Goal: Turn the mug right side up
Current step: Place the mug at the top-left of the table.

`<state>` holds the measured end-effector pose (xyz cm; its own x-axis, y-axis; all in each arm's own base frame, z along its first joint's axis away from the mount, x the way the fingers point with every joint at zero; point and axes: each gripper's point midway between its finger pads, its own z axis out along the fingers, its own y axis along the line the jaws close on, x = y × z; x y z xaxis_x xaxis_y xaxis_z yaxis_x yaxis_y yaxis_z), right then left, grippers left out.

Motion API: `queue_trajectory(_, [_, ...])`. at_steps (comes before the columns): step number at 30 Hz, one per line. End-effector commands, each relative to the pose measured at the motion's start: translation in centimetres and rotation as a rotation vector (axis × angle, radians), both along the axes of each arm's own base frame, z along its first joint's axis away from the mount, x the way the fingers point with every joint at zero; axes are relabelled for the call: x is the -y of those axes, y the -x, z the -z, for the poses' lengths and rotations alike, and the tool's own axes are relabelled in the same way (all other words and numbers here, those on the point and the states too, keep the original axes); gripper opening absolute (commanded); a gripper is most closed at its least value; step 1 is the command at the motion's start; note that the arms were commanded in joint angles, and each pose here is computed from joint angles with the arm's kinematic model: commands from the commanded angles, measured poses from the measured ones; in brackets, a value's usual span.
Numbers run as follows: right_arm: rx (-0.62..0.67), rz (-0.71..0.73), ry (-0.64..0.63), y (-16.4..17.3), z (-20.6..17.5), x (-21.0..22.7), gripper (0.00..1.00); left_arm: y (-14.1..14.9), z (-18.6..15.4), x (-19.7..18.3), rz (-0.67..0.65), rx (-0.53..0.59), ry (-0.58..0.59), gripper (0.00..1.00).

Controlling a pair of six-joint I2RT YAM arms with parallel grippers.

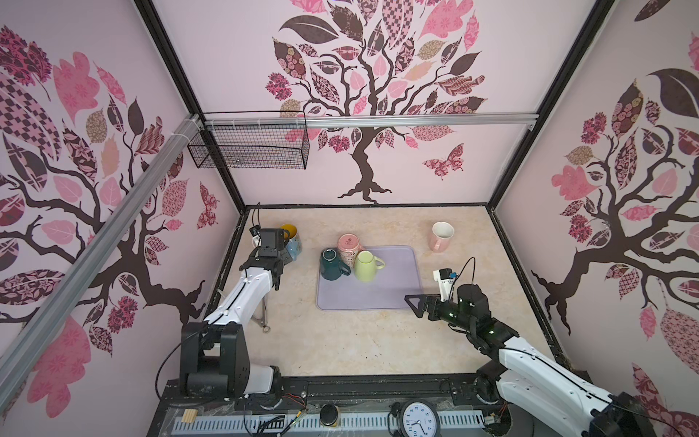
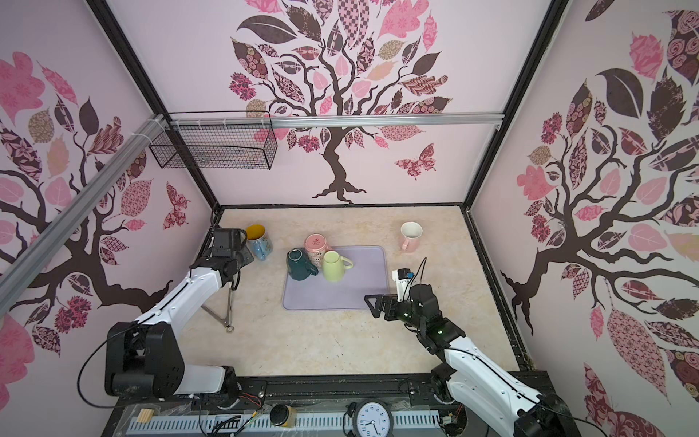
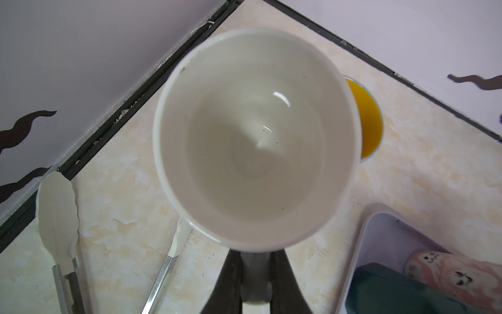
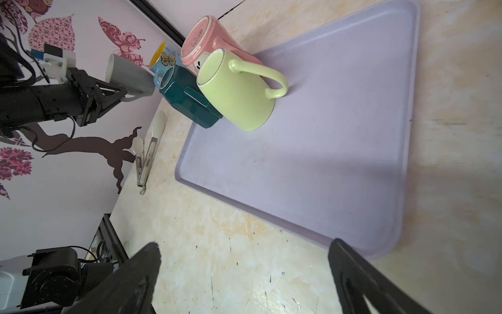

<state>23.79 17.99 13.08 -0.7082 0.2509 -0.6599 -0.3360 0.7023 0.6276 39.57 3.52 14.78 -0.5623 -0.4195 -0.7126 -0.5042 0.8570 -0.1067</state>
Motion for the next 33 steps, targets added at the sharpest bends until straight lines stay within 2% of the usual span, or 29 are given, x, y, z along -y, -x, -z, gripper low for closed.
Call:
queue_trajectory(1, [0.033, 0.018, 0.019, -0.4, -0.5, 0.5, 0.99, -3.4, -5.0, -1.0, -0.030, 0.164, -0.050, 0.00])
queue_trajectory(19, [0.040, 0.033, 0.050, -0.6, 0.1, 0.8, 0.99, -7.4, -1.7, -1.8, -0.042, 0.096, -0.069, 0.00])
queue_trajectory(28, [0.036, 0.034, 0.055, -0.7, 0.3, 0.8, 1.00, -8.3, 0.2, -2.8, -0.050, 0.076, -0.012, 0.00])
queue_trajectory(33, [0.034, 0.035, 0.057, -0.7, 0.4, 0.8, 0.99, -8.5, 1.5, -3.3, -0.059, 0.049, -0.020, 0.00])
